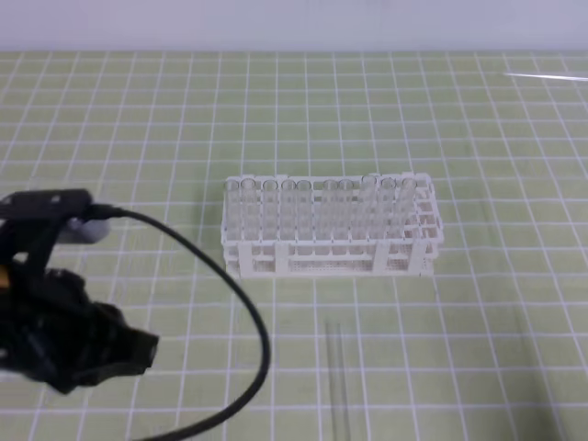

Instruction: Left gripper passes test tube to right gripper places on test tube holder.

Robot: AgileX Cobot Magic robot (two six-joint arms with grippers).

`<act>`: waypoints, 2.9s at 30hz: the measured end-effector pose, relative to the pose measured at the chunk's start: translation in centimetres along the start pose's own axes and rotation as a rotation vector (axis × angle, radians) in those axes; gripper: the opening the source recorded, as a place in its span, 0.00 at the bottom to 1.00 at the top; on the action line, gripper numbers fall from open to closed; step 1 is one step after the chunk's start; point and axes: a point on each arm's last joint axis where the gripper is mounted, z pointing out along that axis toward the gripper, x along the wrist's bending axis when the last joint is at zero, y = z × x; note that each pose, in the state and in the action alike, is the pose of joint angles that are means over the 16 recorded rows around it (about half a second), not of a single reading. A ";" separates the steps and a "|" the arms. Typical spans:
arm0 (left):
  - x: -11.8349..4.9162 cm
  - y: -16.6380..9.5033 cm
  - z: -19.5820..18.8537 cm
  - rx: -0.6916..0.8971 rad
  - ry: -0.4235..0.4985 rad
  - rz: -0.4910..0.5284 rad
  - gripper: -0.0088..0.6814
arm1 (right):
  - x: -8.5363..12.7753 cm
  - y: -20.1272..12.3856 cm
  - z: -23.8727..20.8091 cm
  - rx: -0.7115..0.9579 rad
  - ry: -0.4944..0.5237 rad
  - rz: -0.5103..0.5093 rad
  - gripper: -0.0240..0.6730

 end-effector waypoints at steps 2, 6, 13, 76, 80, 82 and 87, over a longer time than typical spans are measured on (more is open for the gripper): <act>-0.4 0.6 0.7 0.024 0.010 0.025 0.01 | 0.0 0.0 0.0 0.000 0.000 0.000 0.03; -1.3 1.9 2.2 0.074 0.033 0.085 0.01 | 0.0 0.0 0.0 0.000 0.000 0.000 0.03; -4.0 3.7 5.6 0.121 0.056 0.212 0.01 | 0.0 0.0 0.0 0.000 0.000 0.000 0.03; -11.5 5.2 21.1 0.493 0.088 -0.013 0.06 | 0.0 0.0 0.0 0.000 0.000 -0.002 0.03; -11.5 5.2 21.2 0.490 0.100 -0.010 0.06 | 0.0 0.0 0.0 0.000 0.000 -0.002 0.03; -11.5 5.2 21.2 0.489 0.107 -0.008 0.05 | 0.0 0.0 0.0 0.000 0.000 -0.002 0.03; -11.4 5.2 21.1 0.483 0.121 0.000 0.05 | 0.0 0.0 0.0 0.000 0.000 -0.002 0.03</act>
